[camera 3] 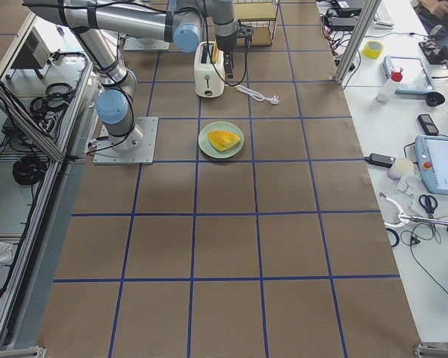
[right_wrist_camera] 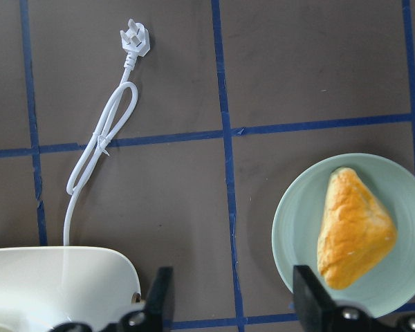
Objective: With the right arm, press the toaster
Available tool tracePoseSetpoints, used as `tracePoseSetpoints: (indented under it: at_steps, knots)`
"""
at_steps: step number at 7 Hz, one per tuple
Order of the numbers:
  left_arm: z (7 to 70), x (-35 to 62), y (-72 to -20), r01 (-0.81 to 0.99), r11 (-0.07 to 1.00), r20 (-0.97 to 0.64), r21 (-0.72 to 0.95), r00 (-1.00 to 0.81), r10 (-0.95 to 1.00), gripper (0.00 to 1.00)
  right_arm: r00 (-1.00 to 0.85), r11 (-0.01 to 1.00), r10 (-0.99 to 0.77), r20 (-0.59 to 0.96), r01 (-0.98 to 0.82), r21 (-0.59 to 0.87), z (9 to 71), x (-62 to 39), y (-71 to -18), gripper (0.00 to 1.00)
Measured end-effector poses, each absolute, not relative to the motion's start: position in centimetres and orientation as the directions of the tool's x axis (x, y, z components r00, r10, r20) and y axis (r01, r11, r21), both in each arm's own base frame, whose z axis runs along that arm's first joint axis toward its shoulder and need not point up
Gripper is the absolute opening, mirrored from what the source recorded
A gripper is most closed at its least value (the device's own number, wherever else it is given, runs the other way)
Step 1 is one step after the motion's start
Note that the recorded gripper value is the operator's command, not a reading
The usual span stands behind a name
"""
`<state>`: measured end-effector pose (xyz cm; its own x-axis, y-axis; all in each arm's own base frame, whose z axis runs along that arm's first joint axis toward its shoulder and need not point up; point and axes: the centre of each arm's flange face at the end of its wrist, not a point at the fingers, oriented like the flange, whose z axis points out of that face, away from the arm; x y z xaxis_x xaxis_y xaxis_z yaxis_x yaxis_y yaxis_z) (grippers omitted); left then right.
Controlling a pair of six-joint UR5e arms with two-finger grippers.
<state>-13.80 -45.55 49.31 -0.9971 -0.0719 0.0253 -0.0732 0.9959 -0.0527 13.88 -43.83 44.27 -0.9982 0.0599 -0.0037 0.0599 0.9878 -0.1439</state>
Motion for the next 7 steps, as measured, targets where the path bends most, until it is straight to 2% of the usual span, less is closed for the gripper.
tracePoseSetpoints:
  at_steps: [5,7]
  knots:
    - [49.3,-13.8,-45.6,-0.073,0.996,0.026,-0.054,-0.997,-0.072,1.0,-0.999,0.997,-0.042,0.02,-0.043,-0.066,54.1,13.9,-45.9,1.0]
    - [49.3,-13.8,-45.6,-0.073,0.996,0.026,-0.054,-0.997,-0.072,1.0,-0.994,0.997,-0.081,0.079,-0.083,-0.012,55.2,13.3,-45.7,1.0]
